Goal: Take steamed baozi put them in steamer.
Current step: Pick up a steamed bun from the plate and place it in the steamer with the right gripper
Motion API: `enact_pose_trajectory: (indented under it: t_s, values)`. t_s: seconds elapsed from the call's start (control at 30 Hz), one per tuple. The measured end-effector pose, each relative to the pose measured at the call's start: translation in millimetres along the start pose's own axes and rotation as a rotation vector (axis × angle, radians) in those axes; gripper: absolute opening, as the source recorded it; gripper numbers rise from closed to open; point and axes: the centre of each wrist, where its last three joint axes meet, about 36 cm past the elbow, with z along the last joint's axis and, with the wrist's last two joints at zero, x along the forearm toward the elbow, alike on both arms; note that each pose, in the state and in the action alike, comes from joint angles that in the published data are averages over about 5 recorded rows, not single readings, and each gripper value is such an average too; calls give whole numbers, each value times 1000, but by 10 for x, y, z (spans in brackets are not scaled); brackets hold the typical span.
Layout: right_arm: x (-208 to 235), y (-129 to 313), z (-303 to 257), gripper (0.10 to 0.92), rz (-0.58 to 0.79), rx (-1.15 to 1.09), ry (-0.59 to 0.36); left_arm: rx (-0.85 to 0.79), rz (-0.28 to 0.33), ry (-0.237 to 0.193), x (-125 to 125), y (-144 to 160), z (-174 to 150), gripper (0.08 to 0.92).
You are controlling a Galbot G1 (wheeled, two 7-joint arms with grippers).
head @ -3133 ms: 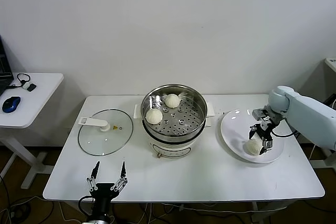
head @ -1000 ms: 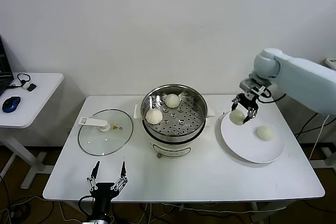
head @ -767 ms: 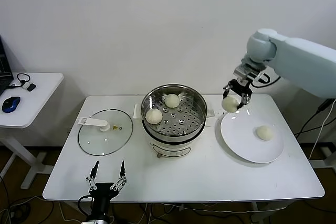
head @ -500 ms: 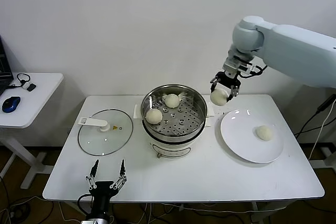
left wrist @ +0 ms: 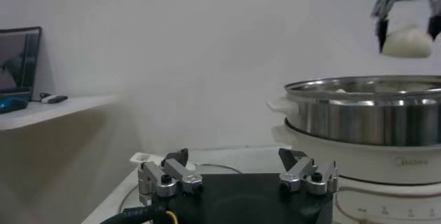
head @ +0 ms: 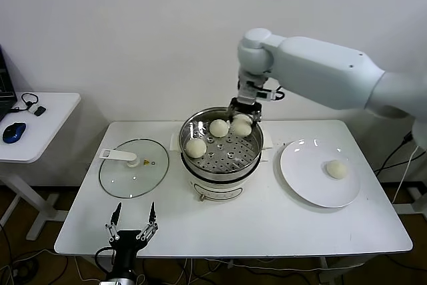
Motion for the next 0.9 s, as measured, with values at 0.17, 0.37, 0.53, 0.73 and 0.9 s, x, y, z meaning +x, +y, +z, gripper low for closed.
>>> enact_pose_trajectory:
  t_s: [0.17,0.37,0.53,0.73,0.9]
  values:
    - [-218,-192,-152,651,-16,60,-10,0,-1,1,10,3,2,823]
    - [-420,-291,-275,653,-29,98,-28,-2,-3,3,18,23,13,823]
    - [-539,-334,-353,653,-35,119,-43,-1,-3,3,5,23,9,823]
    - [-658,-394,-445,653,-40,142,-60,-1,-2,3,-3,20,11,823]
    - [-742,-420,-499,653,-43,153,-73,-1,-3,7,1,23,19,823]
